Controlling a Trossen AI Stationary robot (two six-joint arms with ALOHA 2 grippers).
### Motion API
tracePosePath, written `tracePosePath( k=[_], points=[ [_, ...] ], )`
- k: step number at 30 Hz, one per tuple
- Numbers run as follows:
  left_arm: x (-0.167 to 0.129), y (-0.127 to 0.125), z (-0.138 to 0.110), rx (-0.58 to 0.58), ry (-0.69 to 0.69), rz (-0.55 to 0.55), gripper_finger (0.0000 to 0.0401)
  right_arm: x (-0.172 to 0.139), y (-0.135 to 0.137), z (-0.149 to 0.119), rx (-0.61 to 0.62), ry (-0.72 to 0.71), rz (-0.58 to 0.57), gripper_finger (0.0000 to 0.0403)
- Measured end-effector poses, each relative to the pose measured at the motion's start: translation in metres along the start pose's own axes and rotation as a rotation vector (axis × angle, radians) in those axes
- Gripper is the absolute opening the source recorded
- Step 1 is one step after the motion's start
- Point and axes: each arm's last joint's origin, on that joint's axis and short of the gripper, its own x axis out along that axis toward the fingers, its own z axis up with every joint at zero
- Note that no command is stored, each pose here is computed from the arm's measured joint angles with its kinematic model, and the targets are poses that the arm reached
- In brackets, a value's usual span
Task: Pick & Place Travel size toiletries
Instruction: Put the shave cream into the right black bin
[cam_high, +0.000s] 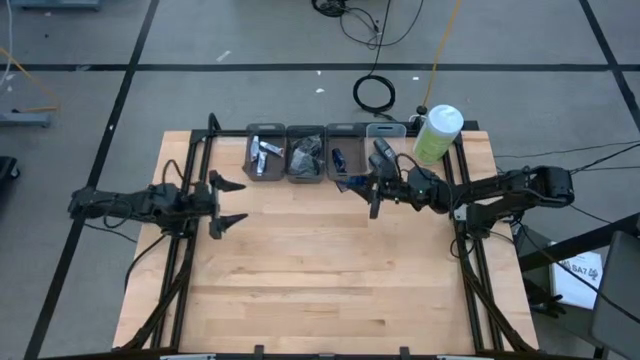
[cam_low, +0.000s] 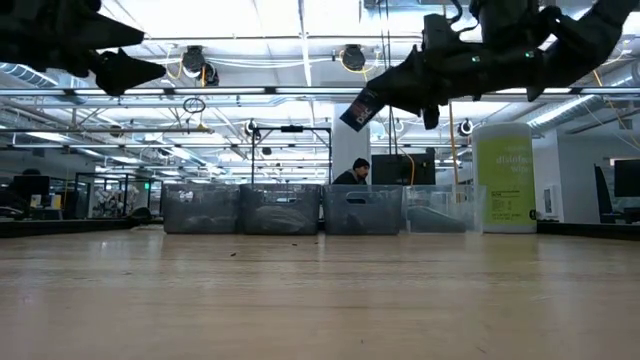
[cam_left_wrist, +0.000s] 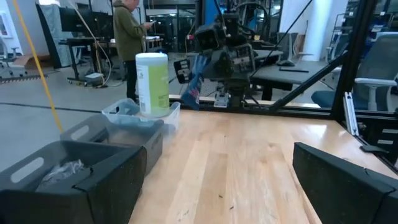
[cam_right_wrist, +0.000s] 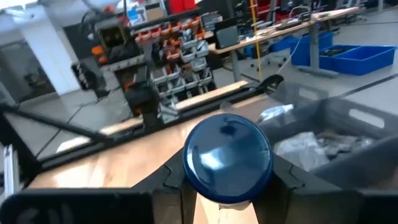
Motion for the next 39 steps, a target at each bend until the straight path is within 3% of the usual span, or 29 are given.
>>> tracePosePath(
  k=[5,10,14,21,26,33,39],
  points=[
    [-0.013,0.003,-0.001,0.013,-0.023,-0.02,0.0395,0.015,-0.003,0.02,-0.045,0.016,-0.011,0.0103],
    [-0.018,0.004,-0.002,0.032,-0.031,-0.021,0.0395,0.029,-0.019,0.041,-0.127,0.051,-0.147,0.0103],
    [-0.015,0.003,-0.012,0.051,-0.009,-0.02,0.0395,0.037,-0.042,0.048,-0.126,0.043,-0.228,0.0103],
    [-0.012,0.002,-0.02,0.023,-0.006,-0.03,0.0395,0.054,-0.088,0.025,-0.099,0.151,-0.364,0.0103],
    [-0.006,0.001,-0.039,-0.006,0.041,-0.026,0.0395,0.062,-0.117,-0.002,-0.051,0.233,-0.44,0.0104],
    [-0.005,0.002,-0.043,-0.02,0.035,0.005,0.0395,0.068,-0.128,-0.019,-0.029,0.238,-0.455,0.013],
    [-0.005,0.002,-0.043,-0.027,0.033,0.009,0.0395,0.069,-0.126,-0.011,-0.069,0.187,-0.439,0.0165]
  ],
)
